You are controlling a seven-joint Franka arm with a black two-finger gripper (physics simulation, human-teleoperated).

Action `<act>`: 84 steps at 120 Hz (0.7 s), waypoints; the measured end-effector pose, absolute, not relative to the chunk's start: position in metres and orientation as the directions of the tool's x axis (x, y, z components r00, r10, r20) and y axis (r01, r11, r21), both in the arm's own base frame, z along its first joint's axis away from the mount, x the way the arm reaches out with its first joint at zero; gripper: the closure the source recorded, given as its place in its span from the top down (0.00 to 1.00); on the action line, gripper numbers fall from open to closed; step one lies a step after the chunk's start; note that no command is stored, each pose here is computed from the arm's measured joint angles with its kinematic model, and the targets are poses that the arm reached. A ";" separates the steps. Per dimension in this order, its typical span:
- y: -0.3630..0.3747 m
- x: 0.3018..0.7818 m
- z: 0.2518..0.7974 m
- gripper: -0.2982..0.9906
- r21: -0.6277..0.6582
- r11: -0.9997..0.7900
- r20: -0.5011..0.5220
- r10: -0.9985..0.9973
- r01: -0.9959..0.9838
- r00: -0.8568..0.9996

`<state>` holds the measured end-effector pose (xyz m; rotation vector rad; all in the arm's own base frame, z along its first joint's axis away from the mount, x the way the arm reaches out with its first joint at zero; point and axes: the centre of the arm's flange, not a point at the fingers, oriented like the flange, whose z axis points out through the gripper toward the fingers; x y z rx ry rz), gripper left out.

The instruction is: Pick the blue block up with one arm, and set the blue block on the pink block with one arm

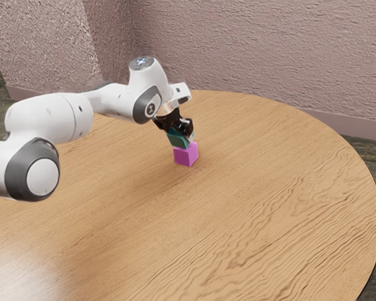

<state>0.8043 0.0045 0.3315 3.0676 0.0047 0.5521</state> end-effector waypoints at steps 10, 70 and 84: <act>0.004 0.805 0.327 0.49 0.027 -1.000 0.346 0.009 -0.001 0.938; -0.006 0.808 0.355 0.69 0.030 -0.998 0.404 -0.042 -0.059 0.914; -0.008 0.769 0.453 0.72 -0.024 -0.997 0.444 -0.074 -0.070 0.893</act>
